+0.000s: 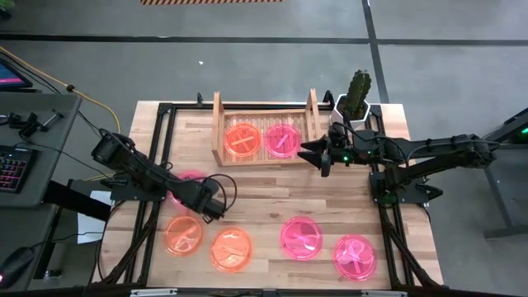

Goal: Place and stack plates onto a shelf
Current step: Stack the top left pink plate on top of the pink plate

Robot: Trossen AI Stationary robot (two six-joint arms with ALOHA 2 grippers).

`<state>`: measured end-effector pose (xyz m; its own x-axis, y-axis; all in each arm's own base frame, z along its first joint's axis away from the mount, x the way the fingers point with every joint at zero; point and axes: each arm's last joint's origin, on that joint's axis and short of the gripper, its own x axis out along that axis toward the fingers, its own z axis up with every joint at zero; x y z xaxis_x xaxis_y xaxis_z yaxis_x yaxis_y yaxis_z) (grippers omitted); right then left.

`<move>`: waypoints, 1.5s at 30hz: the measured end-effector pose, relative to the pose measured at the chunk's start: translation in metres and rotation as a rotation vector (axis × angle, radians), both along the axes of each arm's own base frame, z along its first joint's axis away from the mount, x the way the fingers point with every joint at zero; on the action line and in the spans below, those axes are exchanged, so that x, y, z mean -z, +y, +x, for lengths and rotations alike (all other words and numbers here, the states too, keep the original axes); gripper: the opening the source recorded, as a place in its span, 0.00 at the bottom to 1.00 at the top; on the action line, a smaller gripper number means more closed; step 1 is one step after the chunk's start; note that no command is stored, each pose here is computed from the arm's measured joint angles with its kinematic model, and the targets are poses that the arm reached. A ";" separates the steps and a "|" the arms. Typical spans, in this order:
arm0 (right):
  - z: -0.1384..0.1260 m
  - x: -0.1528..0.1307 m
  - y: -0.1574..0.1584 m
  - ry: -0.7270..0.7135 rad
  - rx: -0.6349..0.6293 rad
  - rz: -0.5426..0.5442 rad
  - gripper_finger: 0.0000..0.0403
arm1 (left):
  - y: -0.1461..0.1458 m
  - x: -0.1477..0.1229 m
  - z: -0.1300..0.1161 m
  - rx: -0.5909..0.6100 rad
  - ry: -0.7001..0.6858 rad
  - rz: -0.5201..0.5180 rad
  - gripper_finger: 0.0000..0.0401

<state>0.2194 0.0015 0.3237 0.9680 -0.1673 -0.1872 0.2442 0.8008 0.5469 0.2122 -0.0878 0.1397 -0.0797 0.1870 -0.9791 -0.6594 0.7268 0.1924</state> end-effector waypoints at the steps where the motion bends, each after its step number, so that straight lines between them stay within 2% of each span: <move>1: 0.000 0.000 0.000 0.000 0.000 0.000 0.55 | 0.000 -0.004 -0.001 0.007 -0.007 -0.024 0.02; 6: 0.000 0.001 0.000 0.010 0.000 0.000 0.55 | -0.001 -0.040 -0.007 0.089 -0.109 -0.180 0.01; 10: 0.000 0.002 0.000 0.016 -0.001 -0.001 0.55 | -0.001 -0.088 -0.016 0.172 -0.213 -0.352 0.00; 13: 0.000 0.001 0.000 0.015 -0.001 0.000 0.55 | 0.003 -0.128 -0.025 0.207 -0.325 -0.441 0.00; 16: 0.000 0.001 0.000 0.015 -0.001 -0.002 0.55 | 0.010 -0.168 -0.030 0.210 -0.489 -0.483 0.00; 19: 0.000 0.001 0.000 0.014 -0.002 -0.005 0.55 | 0.017 -0.200 -0.024 0.222 -0.657 -0.504 0.00; 22: -0.001 0.001 0.000 0.010 -0.003 -0.006 0.55 | 0.025 -0.226 -0.006 0.272 -0.810 -0.481 0.00; 24: -0.004 -0.003 0.000 -0.009 -0.004 -0.007 0.55 | 0.031 -0.234 0.011 0.321 -0.843 -0.432 0.00; 29: -0.018 -0.020 0.000 -0.124 -0.003 -0.004 0.55 | 0.052 -0.243 0.066 0.489 -0.817 -0.257 0.00; 33: -0.034 -0.034 -0.002 -0.221 0.012 -0.002 0.55 | 0.071 -0.230 0.113 0.634 -0.728 -0.080 0.00; 36: -0.043 -0.040 -0.002 -0.253 0.031 -0.006 0.55 | 0.089 -0.210 0.143 0.710 -0.633 0.026 0.00; 41: -0.049 -0.043 -0.004 -0.264 0.067 -0.058 0.55 | 0.118 -0.159 0.179 0.791 -0.387 0.227 0.00; 45: -0.047 -0.041 -0.005 -0.248 0.110 -0.083 0.55 | 0.135 -0.120 0.200 0.879 -0.259 0.275 0.00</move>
<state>0.1725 -0.0033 0.3651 0.9577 -0.2787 0.0715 0.1992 0.8217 0.5340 0.4127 0.0473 0.2597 0.4114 0.3030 -0.8596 0.0545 0.9333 0.3550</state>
